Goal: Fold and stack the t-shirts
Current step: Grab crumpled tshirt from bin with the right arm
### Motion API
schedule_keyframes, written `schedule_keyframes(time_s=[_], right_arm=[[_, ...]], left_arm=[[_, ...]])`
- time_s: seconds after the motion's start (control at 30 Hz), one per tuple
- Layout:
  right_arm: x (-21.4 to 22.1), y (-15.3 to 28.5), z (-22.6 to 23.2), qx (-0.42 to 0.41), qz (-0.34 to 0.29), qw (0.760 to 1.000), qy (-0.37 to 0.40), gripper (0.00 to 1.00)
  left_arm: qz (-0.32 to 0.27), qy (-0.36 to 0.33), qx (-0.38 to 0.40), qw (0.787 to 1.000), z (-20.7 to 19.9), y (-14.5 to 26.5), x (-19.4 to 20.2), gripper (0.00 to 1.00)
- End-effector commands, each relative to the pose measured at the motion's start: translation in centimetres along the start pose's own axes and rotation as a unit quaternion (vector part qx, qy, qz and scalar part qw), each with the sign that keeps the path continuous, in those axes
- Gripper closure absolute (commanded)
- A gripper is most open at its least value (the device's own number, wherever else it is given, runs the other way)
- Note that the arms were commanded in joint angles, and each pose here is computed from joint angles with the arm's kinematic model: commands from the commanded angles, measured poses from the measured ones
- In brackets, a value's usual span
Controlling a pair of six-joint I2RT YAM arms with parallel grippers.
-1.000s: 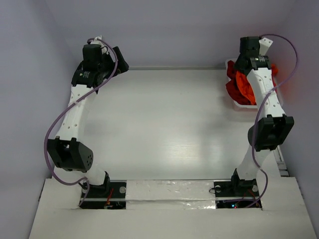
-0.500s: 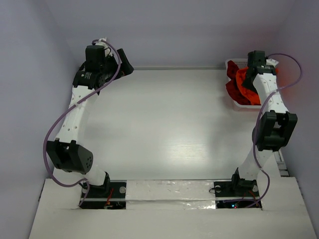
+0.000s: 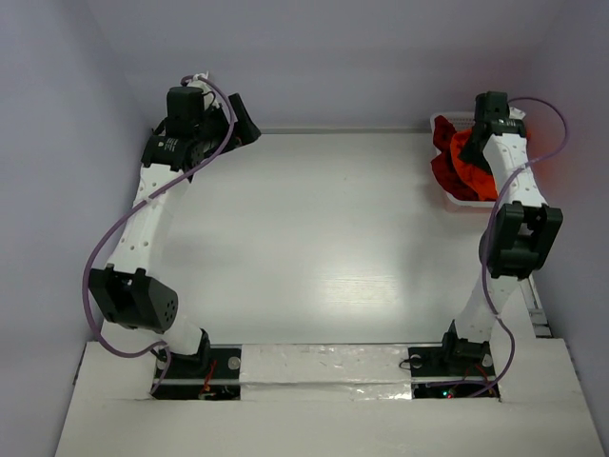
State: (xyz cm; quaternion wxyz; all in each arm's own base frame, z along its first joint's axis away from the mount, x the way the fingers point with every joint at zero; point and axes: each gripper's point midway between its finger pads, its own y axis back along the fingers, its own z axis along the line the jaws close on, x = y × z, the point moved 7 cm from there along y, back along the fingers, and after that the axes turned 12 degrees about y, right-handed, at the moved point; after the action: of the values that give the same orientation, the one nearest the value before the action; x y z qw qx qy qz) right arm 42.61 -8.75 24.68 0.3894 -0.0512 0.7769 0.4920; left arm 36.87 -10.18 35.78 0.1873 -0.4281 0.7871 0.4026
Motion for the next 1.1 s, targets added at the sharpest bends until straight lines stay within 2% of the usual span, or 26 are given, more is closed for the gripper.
schedule_keyframes(time_s=[0.0, 0.23, 0.4, 0.77, 0.87, 0.9, 0.97, 1.03, 1.07], right_arm=[[-1.5, 0.4, 0.4, -0.028, -0.022, 0.999, -0.005, 0.4], [-2.5, 0.6, 0.8, -0.037, -0.031, 0.999, -0.008, 0.41], [-2.7, 0.0, 0.7, -0.021, -0.029, 0.999, -0.007, 0.48], [-3.1, -1.4, 1.3, -0.007, -0.026, 1.0, -0.005, 0.5], [-3.1, -1.5, 1.2, -0.002, -0.026, 1.0, -0.006, 0.61], [-3.1, -1.4, 1.1, 0.002, -0.026, 1.0, -0.007, 0.73], [-3.3, -1.3, 0.9, 0.008, -0.029, 0.999, -0.011, 0.86], [-3.4, -1.0, 0.8, 0.009, -0.032, 0.999, -0.014, 0.92], [-3.5, -1.1, 0.4, 0.014, -0.032, 0.999, -0.02, 0.99]], left_arm=[[-0.006, -0.002, 0.02, 1.0, -1.0, 0.0, -0.3, 0.01], [0.007, -0.002, 0.022, 1.0, -1.1, -0.9, 0.7, 0.01], [0.007, -0.005, 0.018, 1.0, -0.9, -0.9, 0.8, 0.01], [0.011, -0.013, 0.012, 1.0, -0.5, -0.5, 1.1, 0.01], [0.013, -0.012, 0.011, 1.0, -0.4, -0.6, 1.3, 0.01], [0.014, -0.012, 0.011, 1.0, -0.4, -0.6, 1.3, 0.01], [0.016, -0.011, 0.012, 1.0, -0.4, -0.7, 1.4, 0.01], [0.015, -0.009, 0.014, 1.0, -0.4, -0.6, 1.4, 0.01], [0.015, -0.009, 0.014, 1.0, -0.4, -0.6, 1.4, 0.01]])
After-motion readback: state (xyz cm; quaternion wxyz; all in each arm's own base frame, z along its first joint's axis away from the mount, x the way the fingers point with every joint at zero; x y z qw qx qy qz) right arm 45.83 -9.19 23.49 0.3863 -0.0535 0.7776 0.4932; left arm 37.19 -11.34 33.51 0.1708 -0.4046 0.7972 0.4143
